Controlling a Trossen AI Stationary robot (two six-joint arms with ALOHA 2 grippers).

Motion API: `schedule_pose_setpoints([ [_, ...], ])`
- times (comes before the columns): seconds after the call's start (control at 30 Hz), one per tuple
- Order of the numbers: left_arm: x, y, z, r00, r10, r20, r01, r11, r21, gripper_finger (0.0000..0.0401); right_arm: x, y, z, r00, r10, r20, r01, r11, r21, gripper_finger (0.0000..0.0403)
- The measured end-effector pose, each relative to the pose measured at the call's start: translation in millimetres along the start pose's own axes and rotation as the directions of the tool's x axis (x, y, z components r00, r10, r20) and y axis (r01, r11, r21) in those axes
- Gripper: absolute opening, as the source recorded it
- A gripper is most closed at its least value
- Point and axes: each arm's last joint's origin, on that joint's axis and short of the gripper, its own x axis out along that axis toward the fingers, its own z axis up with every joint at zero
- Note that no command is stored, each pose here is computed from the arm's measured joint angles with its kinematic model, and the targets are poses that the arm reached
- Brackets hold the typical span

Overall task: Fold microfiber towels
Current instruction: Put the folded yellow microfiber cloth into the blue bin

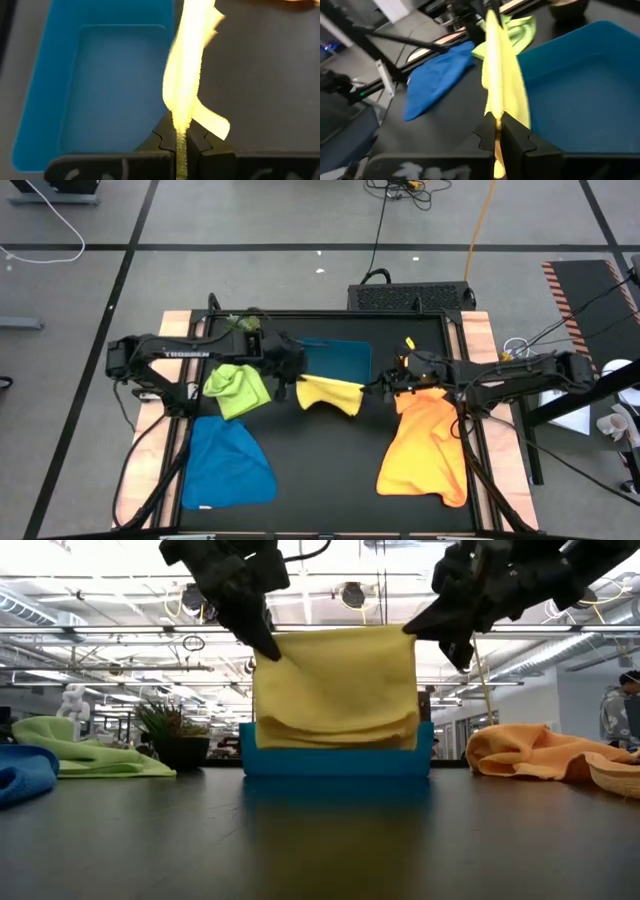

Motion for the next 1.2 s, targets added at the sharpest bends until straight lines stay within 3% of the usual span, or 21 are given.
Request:
schedule_pose_setpoints([
  [0.17, 1, 11, -1, 0.999, 0.031, 0.006, -0.031, 1.000, 0.002, 0.0004, -2, -14, 3, 0.995, -0.099, 0.016, 0.099, 0.995, -0.013, 0.0006],
  [0.47, 1, 24, 0, 0.990, 0.142, 0.018, -0.143, 0.989, 0.043, 0.0005, -6, -34, 11, 0.982, -0.181, 0.051, 0.182, 0.983, -0.020, 0.0003],
  [0.93, 67, 60, -19, 0.974, 0.175, -0.142, -0.169, 0.984, 0.058, 0.0010, 26, -76, -7, 0.944, -0.317, -0.093, 0.316, 0.948, -0.034, 0.0002],
  [1.2, 77, 75, -25, 0.969, 0.197, -0.147, -0.192, 0.980, 0.044, 0.0018, 34, -93, -11, 0.929, -0.356, -0.104, 0.351, 0.934, -0.067, 0.0003],
])
